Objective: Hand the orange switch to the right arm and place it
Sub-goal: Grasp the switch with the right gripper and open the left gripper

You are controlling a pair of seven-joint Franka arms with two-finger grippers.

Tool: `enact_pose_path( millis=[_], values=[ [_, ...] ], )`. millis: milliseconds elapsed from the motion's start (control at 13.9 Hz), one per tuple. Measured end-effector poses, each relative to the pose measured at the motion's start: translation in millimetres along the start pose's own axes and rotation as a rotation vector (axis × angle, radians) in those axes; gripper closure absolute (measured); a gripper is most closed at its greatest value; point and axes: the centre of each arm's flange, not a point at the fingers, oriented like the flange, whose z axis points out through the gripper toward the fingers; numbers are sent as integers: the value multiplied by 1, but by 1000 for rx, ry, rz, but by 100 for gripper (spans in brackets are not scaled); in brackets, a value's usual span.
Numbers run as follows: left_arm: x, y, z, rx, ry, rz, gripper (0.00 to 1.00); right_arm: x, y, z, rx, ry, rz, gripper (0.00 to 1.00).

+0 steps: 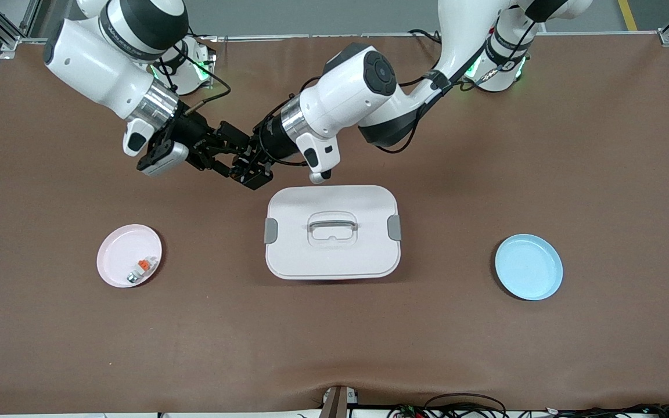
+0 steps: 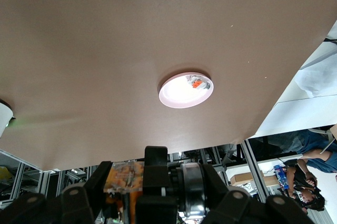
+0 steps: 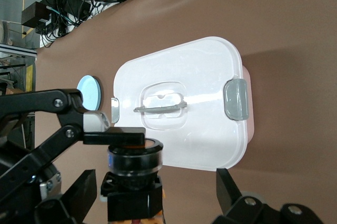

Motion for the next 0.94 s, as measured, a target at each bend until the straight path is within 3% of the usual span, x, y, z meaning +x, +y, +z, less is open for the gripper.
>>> enact_pose_path(
  millis=[647,863,935],
  values=[
    [1,1,0,-2,1,-1,26,-1,0,-1,1,-19,2,15],
    [4,1,3,2,4,-4,26,-1,-7,-4,10,-18,-8,48],
    [4,1,4,2,3,-5,26,-1,-8,-5,11,-17,-8,53]
  ],
)
